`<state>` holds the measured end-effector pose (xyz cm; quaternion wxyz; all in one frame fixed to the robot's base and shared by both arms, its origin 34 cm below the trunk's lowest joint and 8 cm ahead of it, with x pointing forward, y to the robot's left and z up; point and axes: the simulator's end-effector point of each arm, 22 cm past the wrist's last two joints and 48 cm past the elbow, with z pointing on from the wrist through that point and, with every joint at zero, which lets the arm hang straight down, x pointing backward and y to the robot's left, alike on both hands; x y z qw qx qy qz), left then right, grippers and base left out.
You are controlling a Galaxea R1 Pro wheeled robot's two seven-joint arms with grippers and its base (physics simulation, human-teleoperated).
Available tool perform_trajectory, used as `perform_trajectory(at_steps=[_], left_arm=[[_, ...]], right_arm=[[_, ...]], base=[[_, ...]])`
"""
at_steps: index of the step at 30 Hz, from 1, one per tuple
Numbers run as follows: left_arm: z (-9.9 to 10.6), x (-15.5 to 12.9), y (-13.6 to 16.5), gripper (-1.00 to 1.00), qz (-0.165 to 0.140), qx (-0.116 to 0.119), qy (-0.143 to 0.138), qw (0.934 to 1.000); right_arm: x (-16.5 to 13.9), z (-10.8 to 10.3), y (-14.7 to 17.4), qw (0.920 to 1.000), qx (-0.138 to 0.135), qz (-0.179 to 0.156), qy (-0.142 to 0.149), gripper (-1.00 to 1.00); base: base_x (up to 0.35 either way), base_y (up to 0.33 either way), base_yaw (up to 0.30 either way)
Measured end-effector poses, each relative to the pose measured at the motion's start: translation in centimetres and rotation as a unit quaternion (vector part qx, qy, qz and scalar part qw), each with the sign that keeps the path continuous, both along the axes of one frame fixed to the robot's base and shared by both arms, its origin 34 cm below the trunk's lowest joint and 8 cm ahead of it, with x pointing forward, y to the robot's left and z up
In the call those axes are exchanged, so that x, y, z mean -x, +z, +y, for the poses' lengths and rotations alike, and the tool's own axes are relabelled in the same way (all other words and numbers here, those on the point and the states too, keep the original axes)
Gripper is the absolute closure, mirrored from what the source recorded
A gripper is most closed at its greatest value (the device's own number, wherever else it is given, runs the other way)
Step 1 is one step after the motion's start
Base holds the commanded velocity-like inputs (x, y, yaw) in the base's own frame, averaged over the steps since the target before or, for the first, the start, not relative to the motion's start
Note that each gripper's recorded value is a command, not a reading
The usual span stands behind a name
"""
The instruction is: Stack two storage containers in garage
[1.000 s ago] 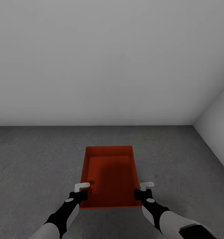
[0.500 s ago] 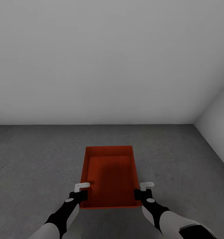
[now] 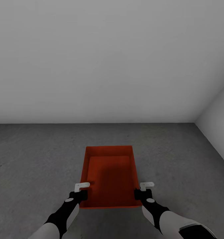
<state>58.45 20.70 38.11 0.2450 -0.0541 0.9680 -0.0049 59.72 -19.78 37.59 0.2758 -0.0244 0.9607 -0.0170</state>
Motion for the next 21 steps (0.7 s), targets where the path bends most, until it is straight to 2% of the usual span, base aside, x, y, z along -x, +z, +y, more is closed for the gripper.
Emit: perform_trajectory(at_steps=[21], left_arm=[[0.0,0.4,-4.1,1.00,-0.002,-0.001,-0.002,1.0000]], right_arm=[[0.6,0.0,-4.2,1.0000,-0.001,-0.002,-0.001,1.00]], base=[[0.000,0.000,0.000]])
